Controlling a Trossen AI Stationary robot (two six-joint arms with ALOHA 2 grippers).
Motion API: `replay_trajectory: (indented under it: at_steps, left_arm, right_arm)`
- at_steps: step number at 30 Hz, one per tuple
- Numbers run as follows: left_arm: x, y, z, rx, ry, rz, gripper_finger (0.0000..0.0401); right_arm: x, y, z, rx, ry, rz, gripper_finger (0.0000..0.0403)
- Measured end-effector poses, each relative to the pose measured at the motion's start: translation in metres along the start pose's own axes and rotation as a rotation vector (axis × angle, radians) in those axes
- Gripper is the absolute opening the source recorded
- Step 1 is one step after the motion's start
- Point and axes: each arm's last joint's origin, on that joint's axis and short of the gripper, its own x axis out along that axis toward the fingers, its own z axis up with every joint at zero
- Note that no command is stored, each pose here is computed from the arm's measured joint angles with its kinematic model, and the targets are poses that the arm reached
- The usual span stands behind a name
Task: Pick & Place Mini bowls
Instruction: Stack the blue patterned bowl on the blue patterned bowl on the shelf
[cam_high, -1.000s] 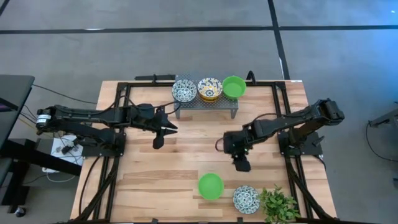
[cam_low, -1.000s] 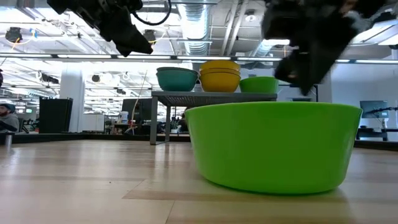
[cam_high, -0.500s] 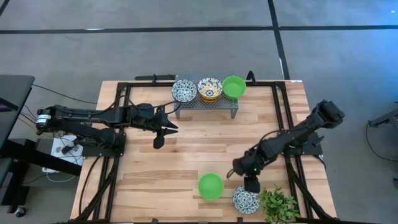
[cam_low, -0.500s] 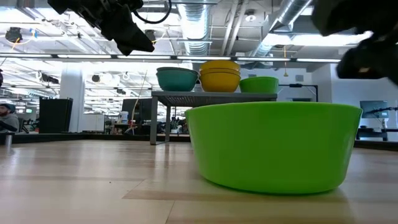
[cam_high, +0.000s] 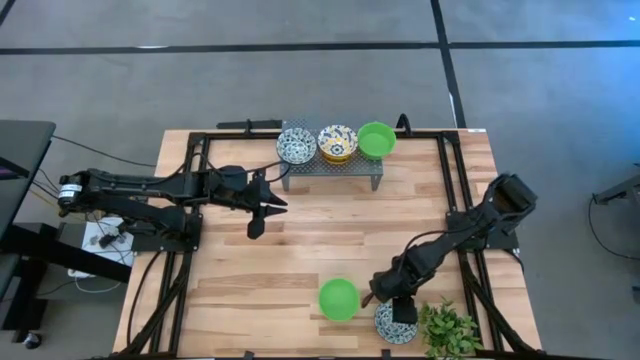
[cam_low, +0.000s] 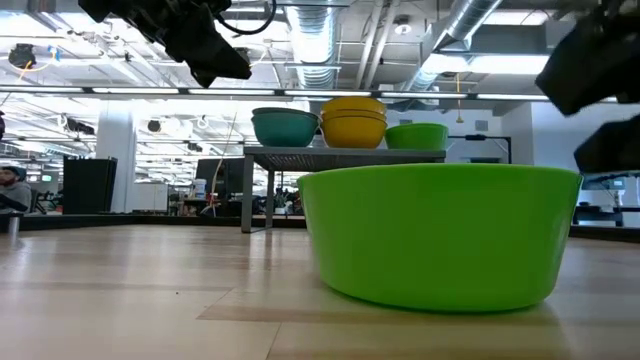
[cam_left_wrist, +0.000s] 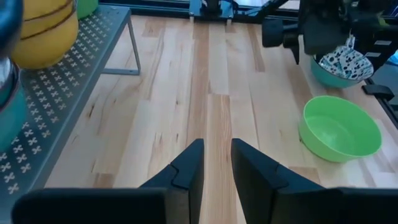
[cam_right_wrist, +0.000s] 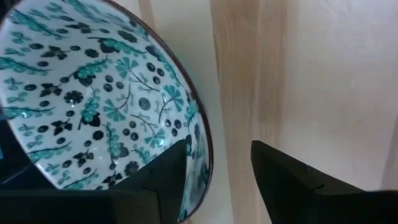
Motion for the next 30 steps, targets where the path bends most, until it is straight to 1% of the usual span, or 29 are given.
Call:
replay_trajectory:
  at_steps: [2,4,8,10,11,12,15,18,20,23,25,28,30]
  left_arm:
    - [0.000,0.000,0.001,0.001,-0.007,0.000,0.0081]
    - [0.000,0.000,0.001,0.001,-0.014,0.000,0.0081]
    - [0.000,0.000,0.002,0.001,-0.020,0.000,0.0081]
    - [0.000,0.000,0.002,0.002,-0.025,0.000,0.0081]
    - [0.000,0.000,0.003,0.002,-0.027,0.000,0.0081]
    - [0.000,0.000,0.003,0.002,-0.032,0.000,0.0081]
    - [0.000,0.000,0.004,0.002,-0.040,0.000,0.0081]
    - [0.000,0.000,0.004,0.002,-0.042,0.000,0.0081]
    - [0.000,0.000,0.004,0.002,-0.043,0.000,0.0081]
    - [0.000,0.000,0.005,0.004,-0.049,0.000,0.0081]
    - [0.000,0.000,0.005,0.005,-0.050,0.000,0.0081]
    - [0.000,0.000,0.006,0.006,-0.056,0.000,0.0081]
    - [0.001,0.000,0.005,0.007,-0.054,-0.005,0.0081]
  right_arm:
    - [0.002,-0.001,0.002,-0.018,0.007,0.001,0.0165]
    - [0.002,-0.001,0.004,-0.054,0.004,0.003,0.0142]
    - [0.000,-0.003,0.008,-0.104,-0.012,0.010,0.0070]
    - [-0.005,-0.007,0.011,-0.094,-0.025,0.017,0.0030]
    - [-0.007,-0.009,0.013,-0.086,-0.033,0.020,0.0017]
    - [-0.010,-0.012,0.014,-0.073,-0.040,0.021,0.0012]
    - [-0.024,-0.017,0.021,-0.053,-0.096,0.039,0.0020]
    - [-0.041,-0.024,0.029,-0.065,-0.156,0.053,0.0019]
    - [-0.054,-0.031,0.035,-0.085,-0.224,0.025,0.0009]
    - [-0.073,-0.047,0.046,-0.098,-0.349,-0.083,0.0010]
    - [-0.084,-0.062,0.054,-0.054,-0.415,-0.172,0.0017]
    - [-0.095,-0.088,0.067,0.049,-0.478,-0.245,0.0018]
    - [-0.098,-0.108,0.074,0.162,-0.505,-0.282,0.0011]
